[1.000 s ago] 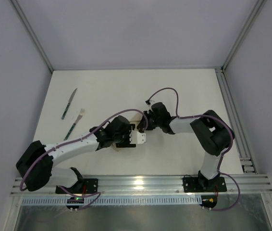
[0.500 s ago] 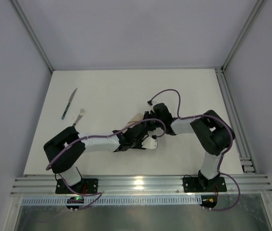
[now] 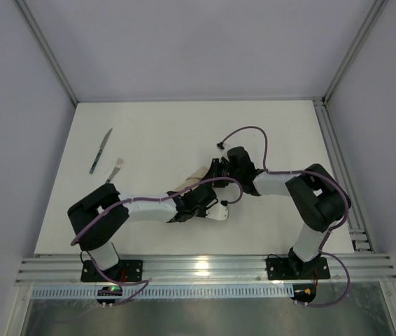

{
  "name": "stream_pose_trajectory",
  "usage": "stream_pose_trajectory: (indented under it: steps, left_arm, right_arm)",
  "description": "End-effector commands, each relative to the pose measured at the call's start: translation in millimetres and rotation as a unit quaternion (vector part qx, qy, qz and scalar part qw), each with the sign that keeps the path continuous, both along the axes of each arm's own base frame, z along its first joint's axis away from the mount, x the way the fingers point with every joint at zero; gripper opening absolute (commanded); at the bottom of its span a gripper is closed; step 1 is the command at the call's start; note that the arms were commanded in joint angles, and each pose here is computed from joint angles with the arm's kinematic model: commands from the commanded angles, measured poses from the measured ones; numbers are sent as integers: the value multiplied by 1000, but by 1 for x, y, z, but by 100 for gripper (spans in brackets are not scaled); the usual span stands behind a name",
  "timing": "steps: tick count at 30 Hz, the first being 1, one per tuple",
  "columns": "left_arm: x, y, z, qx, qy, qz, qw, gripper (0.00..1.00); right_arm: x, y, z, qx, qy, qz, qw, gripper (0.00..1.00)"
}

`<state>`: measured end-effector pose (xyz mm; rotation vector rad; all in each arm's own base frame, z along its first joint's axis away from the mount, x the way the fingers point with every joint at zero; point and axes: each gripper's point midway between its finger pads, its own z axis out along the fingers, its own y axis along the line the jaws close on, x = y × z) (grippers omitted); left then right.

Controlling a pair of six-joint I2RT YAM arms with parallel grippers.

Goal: Fold the napkin into a case and place the utensils inside
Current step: Stuff the top corner of the smaller-rectangle-folded napkin into the folded napkin.

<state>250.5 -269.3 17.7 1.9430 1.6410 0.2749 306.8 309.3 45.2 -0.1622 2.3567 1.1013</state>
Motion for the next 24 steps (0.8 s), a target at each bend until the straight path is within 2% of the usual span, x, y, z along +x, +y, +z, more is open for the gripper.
stream_pose_trajectory:
  steps: [1, 2, 3, 7, 9, 15, 16, 18, 20, 21, 22, 24]
  left_arm:
    - [-14, 9, -7, 7, 36, -6, 999, 0]
    - [-15, 7, 1, -9, 35, -8, 999, 0]
    - [-13, 7, 5, -20, 37, -2, 999, 0]
    - [-10, 9, 19, -58, 35, 5, 998, 0]
    - [-8, 7, 25, -73, 31, 6, 997, 0]
    - [-6, 6, 27, -83, 26, 9, 996, 0]
    - [-6, 6, 27, -84, 25, 10, 996, 0]
    - [-6, 5, 28, -89, 24, 11, 996, 0]
    - [-5, 4, 30, -95, 24, 14, 995, 0]
    - [-5, 2, 32, -99, 24, 14, 995, 0]
    - [-4, 2, 33, -102, 23, 16, 994, 0]
    - [-5, 1, 33, -104, 24, 15, 994, 0]
  right_arm:
    - [4, 3, 49, 29, -62, 22, 997, 12]
    - [4, -2, 52, 22, -61, 18, 998, 16]
    - [7, -7, 68, 23, -82, 13, 996, 24]
    - [8, -33, 86, 0, -86, -34, 996, 45]
    - [-1, -47, 73, -22, -59, -64, 996, 52]
    - [-28, -78, 53, -4, -32, -147, 989, 64]
    - [-26, -83, 50, -8, -32, -165, 986, 71]
    - [-29, -86, 45, -6, -26, -171, 985, 75]
    - [-32, -77, 44, 26, -9, -167, 986, 85]
    - [-37, -76, 37, 34, 6, -169, 985, 87]
    - [-35, -67, 46, 73, 7, -172, 982, 89]
    - [-40, -60, 38, 90, 20, -178, 980, 90]
